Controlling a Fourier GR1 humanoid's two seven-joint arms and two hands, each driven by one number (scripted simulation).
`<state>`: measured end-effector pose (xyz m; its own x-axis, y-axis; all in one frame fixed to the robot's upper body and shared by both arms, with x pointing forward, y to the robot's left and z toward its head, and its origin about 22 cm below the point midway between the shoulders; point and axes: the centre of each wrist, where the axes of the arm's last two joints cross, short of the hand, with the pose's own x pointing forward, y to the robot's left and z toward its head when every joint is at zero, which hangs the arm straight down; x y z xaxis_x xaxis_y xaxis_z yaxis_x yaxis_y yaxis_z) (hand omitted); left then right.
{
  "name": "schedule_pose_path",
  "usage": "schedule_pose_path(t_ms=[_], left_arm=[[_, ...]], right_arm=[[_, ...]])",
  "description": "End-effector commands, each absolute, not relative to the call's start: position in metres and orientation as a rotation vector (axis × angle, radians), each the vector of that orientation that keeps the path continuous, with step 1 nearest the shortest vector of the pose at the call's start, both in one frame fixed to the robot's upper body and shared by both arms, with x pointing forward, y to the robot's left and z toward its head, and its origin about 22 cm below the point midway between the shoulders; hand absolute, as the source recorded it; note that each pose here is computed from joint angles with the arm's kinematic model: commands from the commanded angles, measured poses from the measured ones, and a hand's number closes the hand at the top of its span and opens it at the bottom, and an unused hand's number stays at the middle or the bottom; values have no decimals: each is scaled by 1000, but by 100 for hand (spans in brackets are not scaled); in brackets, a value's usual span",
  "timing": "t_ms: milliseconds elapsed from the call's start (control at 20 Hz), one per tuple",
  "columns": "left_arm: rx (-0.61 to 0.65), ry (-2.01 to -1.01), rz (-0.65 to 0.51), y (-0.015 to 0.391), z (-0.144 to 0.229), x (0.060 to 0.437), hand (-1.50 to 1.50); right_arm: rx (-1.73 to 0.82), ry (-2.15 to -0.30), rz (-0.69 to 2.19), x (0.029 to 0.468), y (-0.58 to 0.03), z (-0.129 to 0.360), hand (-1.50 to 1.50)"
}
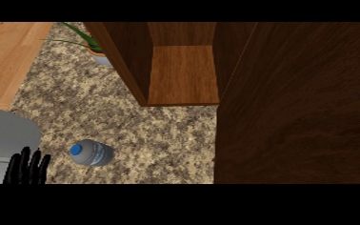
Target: Pick up the bottled water, place it into the cabinet and close the cabinet
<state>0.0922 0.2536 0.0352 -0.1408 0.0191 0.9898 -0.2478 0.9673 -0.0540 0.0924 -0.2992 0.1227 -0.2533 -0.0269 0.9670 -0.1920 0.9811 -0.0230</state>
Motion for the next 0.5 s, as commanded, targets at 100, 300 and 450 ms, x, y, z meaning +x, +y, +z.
schedule_pose_path(t_ms=[100,300,450], left_arm=[[198,-1664,261,278,4,111,-150],[239,-1649,283,291,-20,136,-150],[240,-1614,289,301,-29,136,-150]], right_arm=[[302,-1891,118,66,-283,160,-150],[283,-1896,117,67,-288,151,-150],[299,-1901,160,59,-290,158,-150]])
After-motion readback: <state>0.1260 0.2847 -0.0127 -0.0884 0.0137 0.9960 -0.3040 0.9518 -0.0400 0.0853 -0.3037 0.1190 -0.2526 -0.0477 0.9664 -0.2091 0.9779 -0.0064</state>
